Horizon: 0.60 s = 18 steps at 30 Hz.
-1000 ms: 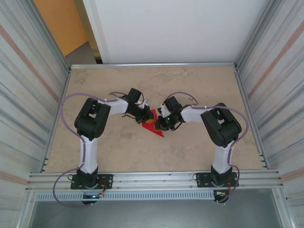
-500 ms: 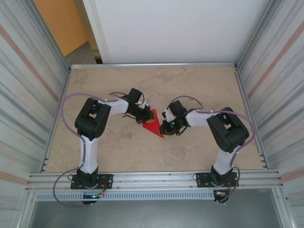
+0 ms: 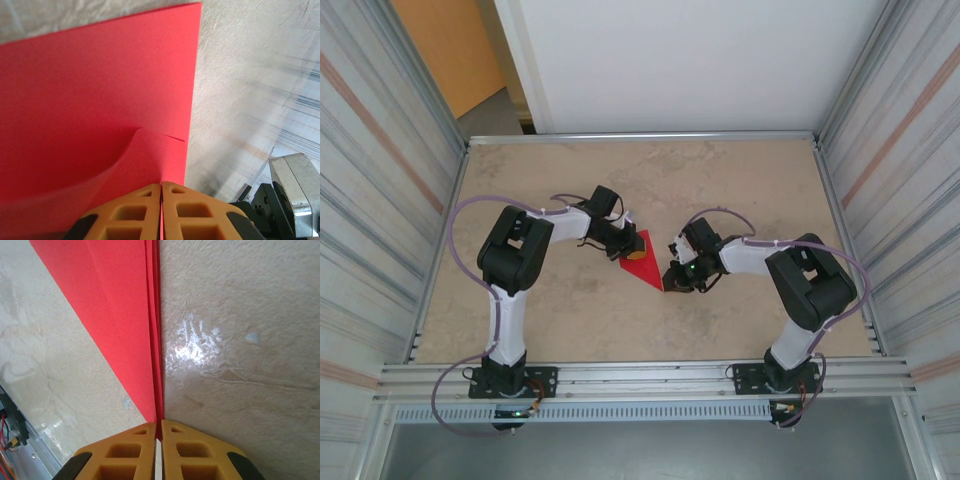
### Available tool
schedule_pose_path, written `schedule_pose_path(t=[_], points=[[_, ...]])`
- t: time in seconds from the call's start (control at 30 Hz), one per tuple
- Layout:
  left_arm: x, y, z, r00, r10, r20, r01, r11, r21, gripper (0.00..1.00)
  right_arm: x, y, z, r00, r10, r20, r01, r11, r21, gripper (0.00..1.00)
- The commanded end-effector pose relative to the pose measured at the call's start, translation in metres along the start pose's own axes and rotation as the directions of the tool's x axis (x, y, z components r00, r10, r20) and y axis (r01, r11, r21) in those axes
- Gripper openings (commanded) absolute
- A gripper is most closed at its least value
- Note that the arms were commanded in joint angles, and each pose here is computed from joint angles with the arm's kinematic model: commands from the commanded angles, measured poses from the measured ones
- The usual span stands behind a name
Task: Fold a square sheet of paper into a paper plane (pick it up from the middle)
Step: Fourth fold the wing at the center of the table.
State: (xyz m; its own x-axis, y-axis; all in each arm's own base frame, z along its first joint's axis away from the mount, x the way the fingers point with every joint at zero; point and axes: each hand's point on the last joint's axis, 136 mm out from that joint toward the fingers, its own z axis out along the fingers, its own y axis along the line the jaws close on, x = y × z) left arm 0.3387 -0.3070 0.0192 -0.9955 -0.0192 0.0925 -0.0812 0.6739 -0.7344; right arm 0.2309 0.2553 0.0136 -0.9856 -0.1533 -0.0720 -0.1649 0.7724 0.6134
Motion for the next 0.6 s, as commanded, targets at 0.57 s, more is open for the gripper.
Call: schedule_pose_path(t=[0.57], points=[[0.018, 0.048, 0.019, 0.994, -0.097, -0.043, 0.091, 0.988, -0.125, 0.09, -0.041, 0.035, -0.005, 0.993, -0.054, 0.101, 0.057, 0.998, -0.023, 0.11]])
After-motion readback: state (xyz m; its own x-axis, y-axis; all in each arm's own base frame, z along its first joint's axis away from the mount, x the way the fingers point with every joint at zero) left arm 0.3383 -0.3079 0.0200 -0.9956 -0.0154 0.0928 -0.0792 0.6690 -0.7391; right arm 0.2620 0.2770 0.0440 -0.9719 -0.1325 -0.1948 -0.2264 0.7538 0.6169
